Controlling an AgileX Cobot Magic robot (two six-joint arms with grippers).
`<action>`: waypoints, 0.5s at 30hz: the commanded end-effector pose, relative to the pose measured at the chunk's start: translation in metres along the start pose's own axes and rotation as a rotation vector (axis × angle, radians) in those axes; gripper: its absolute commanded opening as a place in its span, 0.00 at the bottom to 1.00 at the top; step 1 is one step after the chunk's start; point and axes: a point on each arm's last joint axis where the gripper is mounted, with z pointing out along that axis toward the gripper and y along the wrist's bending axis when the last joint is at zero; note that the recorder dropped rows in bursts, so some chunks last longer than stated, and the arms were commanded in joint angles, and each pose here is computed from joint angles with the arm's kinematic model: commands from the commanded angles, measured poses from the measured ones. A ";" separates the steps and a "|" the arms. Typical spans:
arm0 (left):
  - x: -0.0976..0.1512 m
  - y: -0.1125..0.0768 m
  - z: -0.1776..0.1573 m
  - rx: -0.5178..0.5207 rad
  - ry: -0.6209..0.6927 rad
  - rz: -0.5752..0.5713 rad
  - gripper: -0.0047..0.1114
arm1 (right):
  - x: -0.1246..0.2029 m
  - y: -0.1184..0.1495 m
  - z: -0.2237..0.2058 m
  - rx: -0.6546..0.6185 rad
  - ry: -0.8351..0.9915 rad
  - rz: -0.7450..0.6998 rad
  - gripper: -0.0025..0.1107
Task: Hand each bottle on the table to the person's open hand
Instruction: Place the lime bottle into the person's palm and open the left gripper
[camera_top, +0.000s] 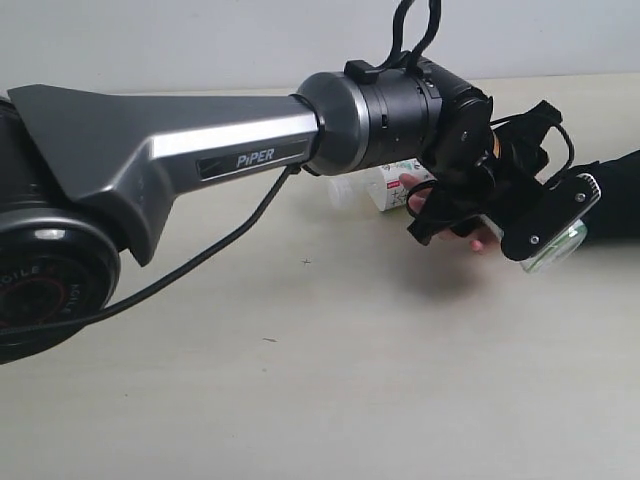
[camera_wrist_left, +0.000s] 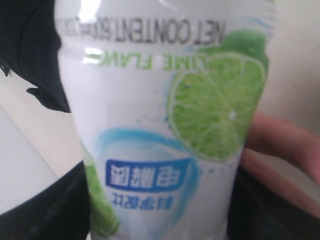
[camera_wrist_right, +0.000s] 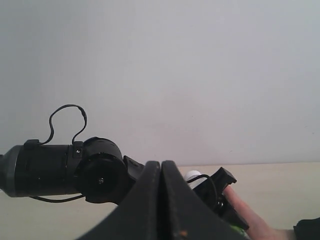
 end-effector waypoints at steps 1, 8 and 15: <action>0.003 0.002 -0.001 -0.011 -0.001 -0.033 0.73 | 0.001 0.000 0.000 0.003 -0.001 -0.002 0.02; 0.003 0.003 -0.003 -0.015 0.002 -0.028 0.91 | 0.001 0.000 0.000 0.003 -0.001 -0.002 0.02; 0.004 0.009 -0.025 0.038 -0.004 -0.028 0.90 | 0.001 0.000 0.000 0.003 -0.001 -0.002 0.02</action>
